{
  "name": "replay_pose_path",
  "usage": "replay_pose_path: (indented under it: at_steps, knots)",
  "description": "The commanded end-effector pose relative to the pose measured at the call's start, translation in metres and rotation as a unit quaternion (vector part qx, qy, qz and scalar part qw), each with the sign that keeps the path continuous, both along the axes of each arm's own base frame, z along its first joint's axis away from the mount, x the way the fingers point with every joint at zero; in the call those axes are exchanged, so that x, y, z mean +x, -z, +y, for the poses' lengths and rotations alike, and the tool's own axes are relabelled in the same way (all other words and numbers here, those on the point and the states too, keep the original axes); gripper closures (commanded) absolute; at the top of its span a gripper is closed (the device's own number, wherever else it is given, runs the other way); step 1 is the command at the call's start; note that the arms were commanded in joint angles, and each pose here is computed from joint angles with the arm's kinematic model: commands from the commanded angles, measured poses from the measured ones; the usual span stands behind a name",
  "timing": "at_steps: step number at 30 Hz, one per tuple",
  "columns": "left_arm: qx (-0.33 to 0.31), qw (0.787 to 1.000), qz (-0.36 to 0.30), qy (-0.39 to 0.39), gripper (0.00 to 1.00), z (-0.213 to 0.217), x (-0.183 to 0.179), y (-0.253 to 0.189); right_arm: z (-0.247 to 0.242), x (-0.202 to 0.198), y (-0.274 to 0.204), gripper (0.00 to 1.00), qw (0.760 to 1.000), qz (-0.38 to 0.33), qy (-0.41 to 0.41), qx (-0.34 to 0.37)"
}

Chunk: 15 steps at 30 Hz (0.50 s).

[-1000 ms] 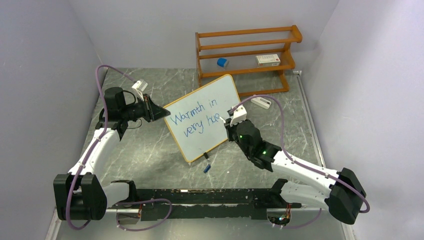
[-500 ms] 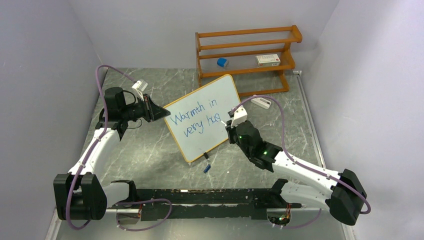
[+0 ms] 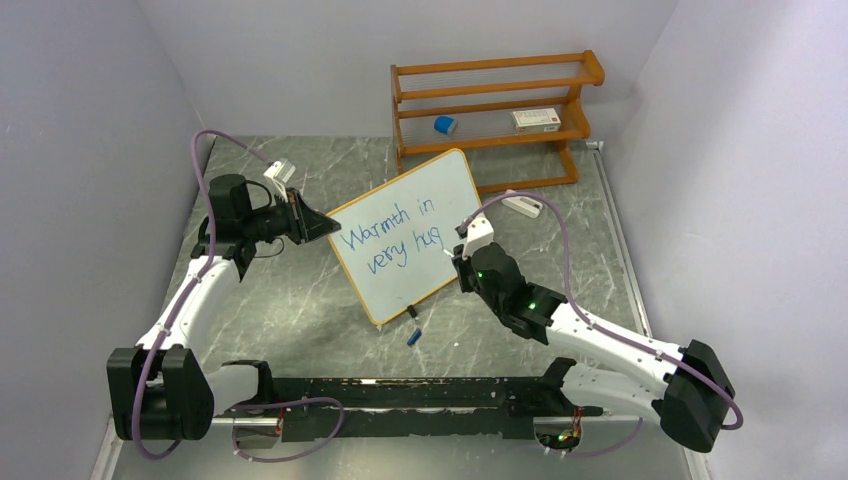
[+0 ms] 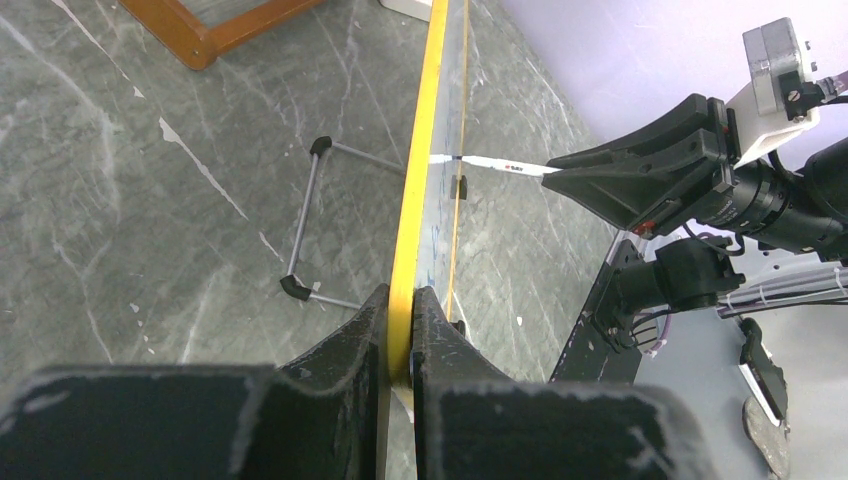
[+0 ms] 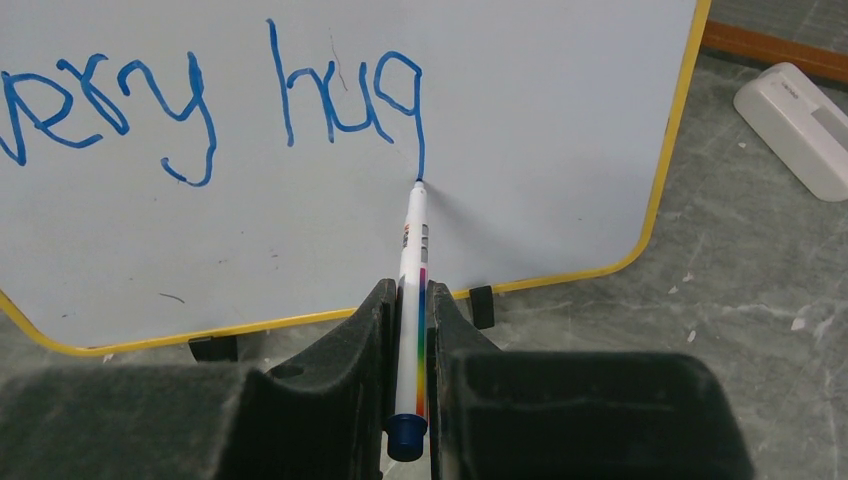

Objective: Write a sentence on the whiteboard

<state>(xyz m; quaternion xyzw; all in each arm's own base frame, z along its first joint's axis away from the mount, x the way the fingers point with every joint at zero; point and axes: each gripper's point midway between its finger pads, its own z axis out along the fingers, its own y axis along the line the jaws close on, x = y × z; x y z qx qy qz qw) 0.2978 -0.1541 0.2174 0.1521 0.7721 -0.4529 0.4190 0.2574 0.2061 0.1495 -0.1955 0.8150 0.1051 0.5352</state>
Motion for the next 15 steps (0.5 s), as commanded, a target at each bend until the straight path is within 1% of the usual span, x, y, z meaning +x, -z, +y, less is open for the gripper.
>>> replay_pose_path:
  at_steps: [1,11,15]
  knots:
    - [0.038,0.998,0.020,-0.043,0.95,0.015,0.011,0.023,0.006,-0.005,-0.004,1.00,1.000,0.014,-0.018,0.011]
    - [0.038,0.998,0.020,-0.042,0.95,0.015,0.011,0.023,0.019,-0.007,-0.016,1.00,0.998,0.012,-0.045,0.033]
    - [0.039,0.998,0.020,-0.044,0.95,0.015,0.011,0.023,0.019,-0.005,-0.024,1.00,0.998,0.000,-0.040,0.046]
